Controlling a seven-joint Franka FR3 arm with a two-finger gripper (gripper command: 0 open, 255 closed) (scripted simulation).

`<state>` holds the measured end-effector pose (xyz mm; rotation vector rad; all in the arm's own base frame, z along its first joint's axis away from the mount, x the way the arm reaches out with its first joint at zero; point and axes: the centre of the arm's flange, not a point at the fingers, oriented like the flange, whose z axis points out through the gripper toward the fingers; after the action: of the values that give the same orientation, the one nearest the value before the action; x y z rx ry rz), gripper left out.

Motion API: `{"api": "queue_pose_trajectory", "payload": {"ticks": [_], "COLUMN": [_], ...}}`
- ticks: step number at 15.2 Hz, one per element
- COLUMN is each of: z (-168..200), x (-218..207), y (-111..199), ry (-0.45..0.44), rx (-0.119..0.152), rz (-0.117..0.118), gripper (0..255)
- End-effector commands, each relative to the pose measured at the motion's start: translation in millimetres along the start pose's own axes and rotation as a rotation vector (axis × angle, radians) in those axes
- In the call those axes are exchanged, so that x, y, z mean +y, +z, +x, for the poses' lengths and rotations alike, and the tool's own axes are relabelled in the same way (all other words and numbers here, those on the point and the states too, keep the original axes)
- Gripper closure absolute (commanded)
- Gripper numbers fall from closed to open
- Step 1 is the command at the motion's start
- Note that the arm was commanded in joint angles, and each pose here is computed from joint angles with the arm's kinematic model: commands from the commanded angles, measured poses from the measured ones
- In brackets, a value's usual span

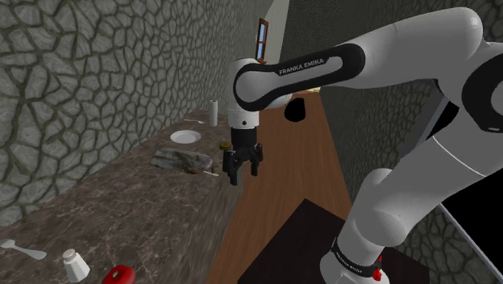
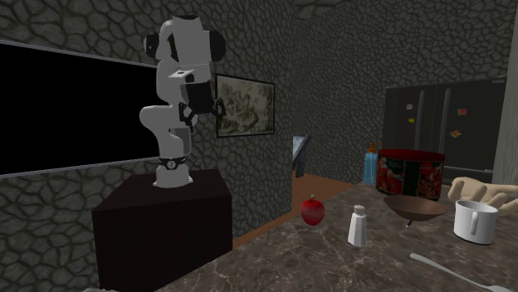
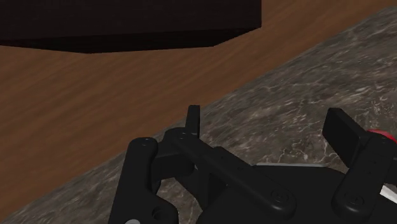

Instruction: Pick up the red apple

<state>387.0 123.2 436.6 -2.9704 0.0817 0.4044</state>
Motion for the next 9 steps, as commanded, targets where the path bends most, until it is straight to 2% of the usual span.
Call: {"api": "queue_pose_trajectory", "payload": {"ticks": [1,9], "z": [16,76], "x": [-18,-76], "y": [16,77], "ry": [0.016,0.075], "rx": [-0.024,-0.119], "rz": [0.029,0.139], "gripper": [0,0]}}
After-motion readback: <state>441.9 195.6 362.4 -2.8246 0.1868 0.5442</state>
